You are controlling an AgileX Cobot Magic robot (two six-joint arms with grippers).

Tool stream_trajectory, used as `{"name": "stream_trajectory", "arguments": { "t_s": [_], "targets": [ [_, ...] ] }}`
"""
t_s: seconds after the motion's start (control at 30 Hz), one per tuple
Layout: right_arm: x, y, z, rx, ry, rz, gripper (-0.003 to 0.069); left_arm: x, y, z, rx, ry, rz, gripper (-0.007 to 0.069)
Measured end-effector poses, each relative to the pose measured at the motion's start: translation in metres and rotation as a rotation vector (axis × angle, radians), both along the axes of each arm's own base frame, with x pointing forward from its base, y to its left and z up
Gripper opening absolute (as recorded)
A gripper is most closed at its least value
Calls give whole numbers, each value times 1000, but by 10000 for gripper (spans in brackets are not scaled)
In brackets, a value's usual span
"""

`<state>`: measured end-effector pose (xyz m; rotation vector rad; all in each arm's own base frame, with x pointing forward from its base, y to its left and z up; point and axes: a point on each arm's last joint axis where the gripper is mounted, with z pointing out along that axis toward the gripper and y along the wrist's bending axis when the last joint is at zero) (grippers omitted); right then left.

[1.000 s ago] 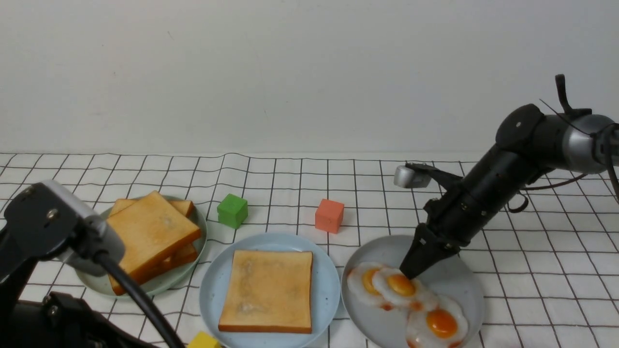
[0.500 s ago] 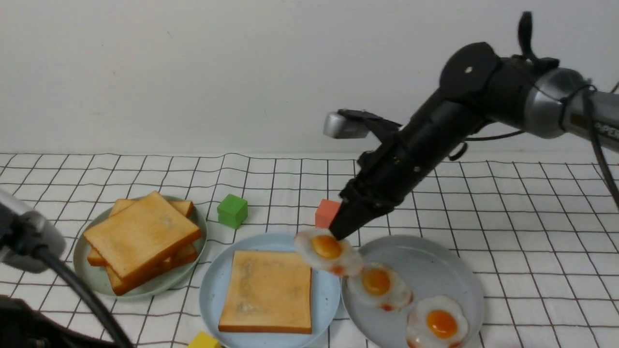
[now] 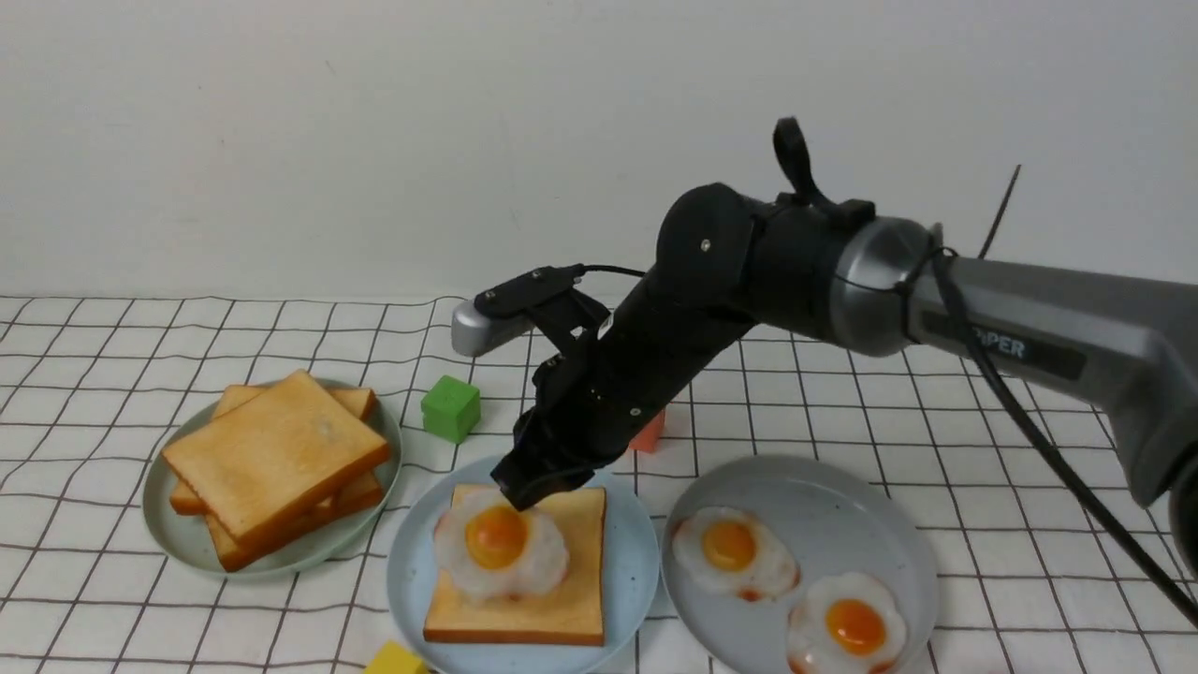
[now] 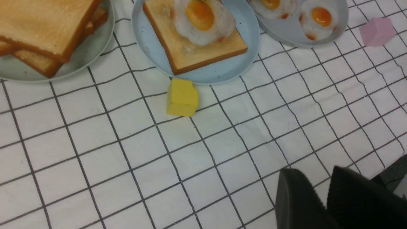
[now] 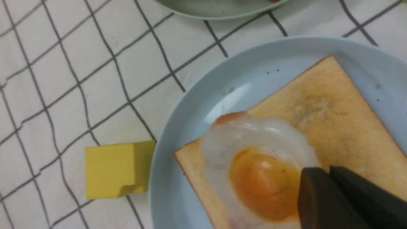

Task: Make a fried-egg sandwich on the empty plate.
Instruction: Use the right arm to place the fried egg on the slice of bread in the middle, then use the left arm to grab a slice of bread

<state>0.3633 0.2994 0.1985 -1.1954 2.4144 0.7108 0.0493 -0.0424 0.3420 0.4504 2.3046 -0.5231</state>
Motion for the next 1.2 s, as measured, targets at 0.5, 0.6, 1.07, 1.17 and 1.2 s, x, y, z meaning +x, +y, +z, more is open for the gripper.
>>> {"name": "stream_trajectory", "arguments": {
  "t_s": [0.5, 0.6, 1.07, 1.17, 1.2],
  "targets": [
    [-13, -16, 67, -9, -169, 37, 523, 11, 1, 0, -93, -29, 152, 197],
    [-31, -30, 112, 8, -214, 42, 535, 20, 1, -1, -138, -49, 243, 200],
    [-177, -129, 232, 82, -264, 14, 521, 137, -29, -7, 64, -5, 511, 204],
    [-194, -142, 225, 93, -299, 13, 521, 160, -20, -11, 64, 65, 546, 195],
    [-205, -151, 216, 101, -331, 13, 521, 175, -11, -17, 37, 136, 564, 185]
  ]
}}
